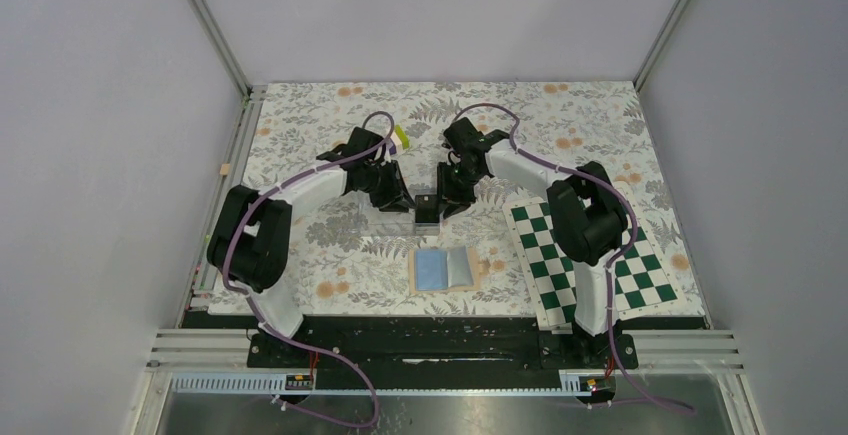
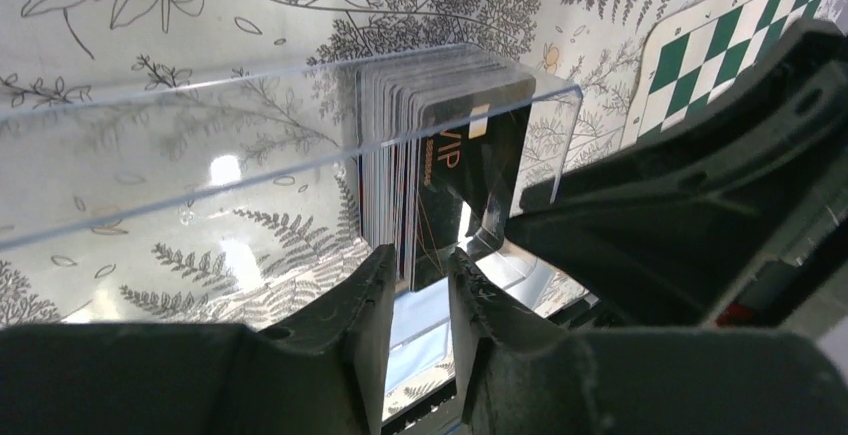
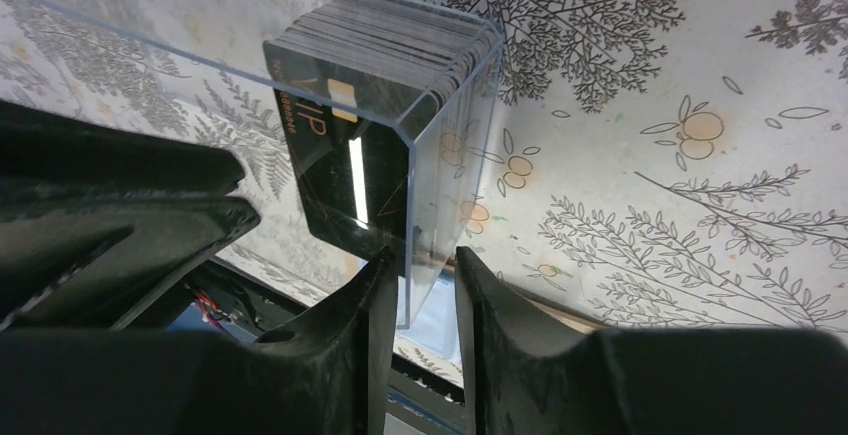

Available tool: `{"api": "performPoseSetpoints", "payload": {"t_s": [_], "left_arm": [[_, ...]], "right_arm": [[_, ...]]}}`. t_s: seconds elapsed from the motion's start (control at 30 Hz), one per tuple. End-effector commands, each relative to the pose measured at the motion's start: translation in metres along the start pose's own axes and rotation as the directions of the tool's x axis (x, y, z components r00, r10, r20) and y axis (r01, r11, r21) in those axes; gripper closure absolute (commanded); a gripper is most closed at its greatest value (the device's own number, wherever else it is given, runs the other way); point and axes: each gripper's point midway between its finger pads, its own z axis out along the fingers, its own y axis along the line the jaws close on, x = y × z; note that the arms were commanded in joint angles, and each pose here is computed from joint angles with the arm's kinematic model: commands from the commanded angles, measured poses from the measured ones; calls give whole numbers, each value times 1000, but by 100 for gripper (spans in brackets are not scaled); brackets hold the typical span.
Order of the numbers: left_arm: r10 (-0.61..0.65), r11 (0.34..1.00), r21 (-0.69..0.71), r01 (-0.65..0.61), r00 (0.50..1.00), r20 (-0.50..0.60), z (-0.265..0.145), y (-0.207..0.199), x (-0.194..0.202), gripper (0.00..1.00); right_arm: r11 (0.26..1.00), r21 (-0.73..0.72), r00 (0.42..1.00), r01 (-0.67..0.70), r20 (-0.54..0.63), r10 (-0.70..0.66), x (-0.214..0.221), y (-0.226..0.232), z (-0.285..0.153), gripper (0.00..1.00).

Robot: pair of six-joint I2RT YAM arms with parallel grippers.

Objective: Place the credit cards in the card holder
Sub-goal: Move the storage box to the center of the board, then pick up the credit card from the storage box.

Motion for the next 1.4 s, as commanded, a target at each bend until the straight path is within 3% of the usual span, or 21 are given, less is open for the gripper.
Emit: {"api": "performPoseSetpoints", "payload": {"t_s": [0.0, 0.5, 0.77, 1.37], "left_arm": [[40, 999, 14, -40, 999, 31, 5, -7, -18, 76], [59, 998, 8, -59, 998, 16, 15, -7, -22, 83], [71, 997, 6, -71, 997, -7, 23, -9, -16, 96], [131, 989, 67, -134, 990, 47, -1, -39, -16, 100]], "right_arm": [[996, -87, 999, -2, 49, 6, -2, 25, -20, 67], [995, -102, 1000, -6, 26, 9, 2, 26, -16, 78], [995, -99, 1000, -8, 18, 10, 4, 24, -14, 79], [995, -100, 1000, -7, 13, 8, 6, 22, -14, 80]]}}
